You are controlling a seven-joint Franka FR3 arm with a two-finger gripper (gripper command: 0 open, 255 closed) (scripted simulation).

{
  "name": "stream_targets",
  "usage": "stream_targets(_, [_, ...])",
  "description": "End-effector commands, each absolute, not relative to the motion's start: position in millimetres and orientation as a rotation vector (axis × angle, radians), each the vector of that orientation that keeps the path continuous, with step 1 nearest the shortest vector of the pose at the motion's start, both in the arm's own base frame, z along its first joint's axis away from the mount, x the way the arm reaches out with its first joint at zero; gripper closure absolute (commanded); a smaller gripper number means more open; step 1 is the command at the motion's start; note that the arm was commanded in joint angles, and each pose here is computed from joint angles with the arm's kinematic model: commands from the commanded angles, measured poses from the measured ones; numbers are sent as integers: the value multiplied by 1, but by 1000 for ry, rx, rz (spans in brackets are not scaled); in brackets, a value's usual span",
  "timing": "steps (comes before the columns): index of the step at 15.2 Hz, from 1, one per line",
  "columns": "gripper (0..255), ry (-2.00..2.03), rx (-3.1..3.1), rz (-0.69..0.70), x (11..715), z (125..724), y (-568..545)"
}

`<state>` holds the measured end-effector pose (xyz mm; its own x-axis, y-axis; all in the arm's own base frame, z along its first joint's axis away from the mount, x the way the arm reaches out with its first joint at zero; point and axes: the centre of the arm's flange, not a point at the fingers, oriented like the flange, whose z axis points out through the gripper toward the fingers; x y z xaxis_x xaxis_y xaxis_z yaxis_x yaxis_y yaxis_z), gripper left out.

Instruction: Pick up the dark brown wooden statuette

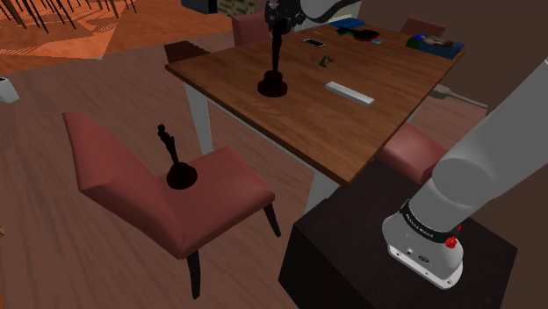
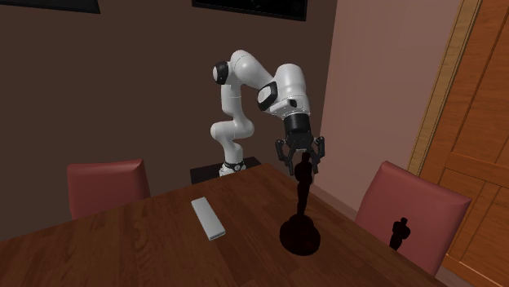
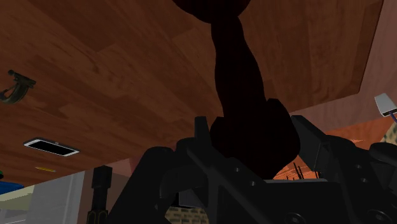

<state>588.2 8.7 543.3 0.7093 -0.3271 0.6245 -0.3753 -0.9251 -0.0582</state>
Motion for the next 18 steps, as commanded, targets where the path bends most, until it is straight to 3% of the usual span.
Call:
stream_targets(1, [255,-583,2837,1013,588,543,9])
stream_targets(18, [255,-583,2837,1013,588,617,9])
